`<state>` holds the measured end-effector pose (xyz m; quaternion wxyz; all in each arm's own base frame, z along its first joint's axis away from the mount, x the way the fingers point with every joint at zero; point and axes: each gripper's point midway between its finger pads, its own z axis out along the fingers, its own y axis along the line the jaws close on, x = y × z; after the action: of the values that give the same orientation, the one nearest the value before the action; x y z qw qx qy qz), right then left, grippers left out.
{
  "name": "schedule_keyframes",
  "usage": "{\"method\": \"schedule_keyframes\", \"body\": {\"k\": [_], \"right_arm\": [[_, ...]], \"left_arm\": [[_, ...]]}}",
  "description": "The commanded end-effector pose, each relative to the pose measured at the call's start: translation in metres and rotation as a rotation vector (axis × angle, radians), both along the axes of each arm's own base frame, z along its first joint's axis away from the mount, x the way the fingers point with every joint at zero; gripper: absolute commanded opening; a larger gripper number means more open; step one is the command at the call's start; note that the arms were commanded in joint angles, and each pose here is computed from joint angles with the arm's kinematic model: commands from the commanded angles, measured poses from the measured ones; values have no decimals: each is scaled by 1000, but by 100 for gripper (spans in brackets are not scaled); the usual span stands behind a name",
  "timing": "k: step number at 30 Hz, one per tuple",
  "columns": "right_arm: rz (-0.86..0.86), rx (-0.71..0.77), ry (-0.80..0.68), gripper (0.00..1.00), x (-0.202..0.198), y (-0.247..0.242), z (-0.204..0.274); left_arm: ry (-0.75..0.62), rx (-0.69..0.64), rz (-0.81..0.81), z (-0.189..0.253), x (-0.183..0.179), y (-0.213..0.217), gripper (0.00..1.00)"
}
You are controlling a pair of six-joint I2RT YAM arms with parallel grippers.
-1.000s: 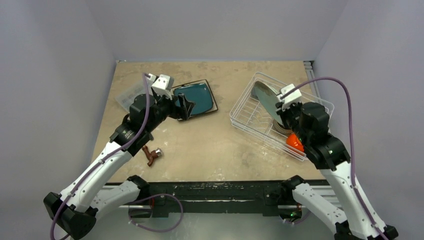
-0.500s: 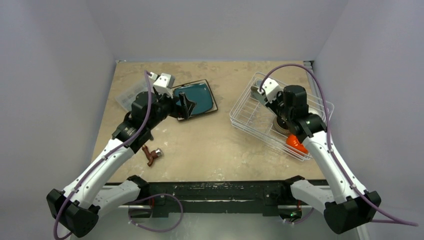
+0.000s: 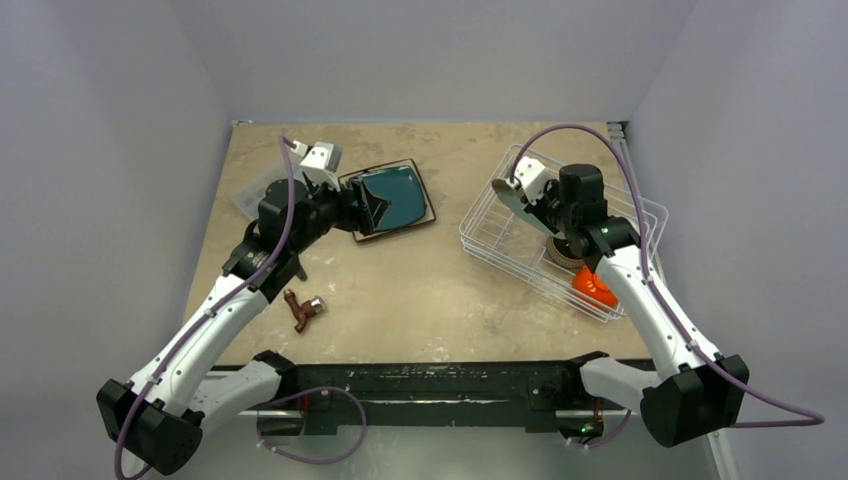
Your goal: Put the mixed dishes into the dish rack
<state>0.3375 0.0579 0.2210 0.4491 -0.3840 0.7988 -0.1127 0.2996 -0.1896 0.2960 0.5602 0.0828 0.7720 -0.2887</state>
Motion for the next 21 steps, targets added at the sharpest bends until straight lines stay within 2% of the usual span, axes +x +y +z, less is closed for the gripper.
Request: {"method": "schedule_keyframes", "body": {"k": [1,14,21], "right_arm": [[0,19,-205,0,26,1,48],[-31,-11,-139,0,33,-4,18],[-55,25,-95,0,40,-7,-4]], "left_arm": [[-17,-46,-15,7,3,-4,78],[-15,-52,-20,7,3,-4,78],[-18,-52,-22,7,2,-4,77]]}}
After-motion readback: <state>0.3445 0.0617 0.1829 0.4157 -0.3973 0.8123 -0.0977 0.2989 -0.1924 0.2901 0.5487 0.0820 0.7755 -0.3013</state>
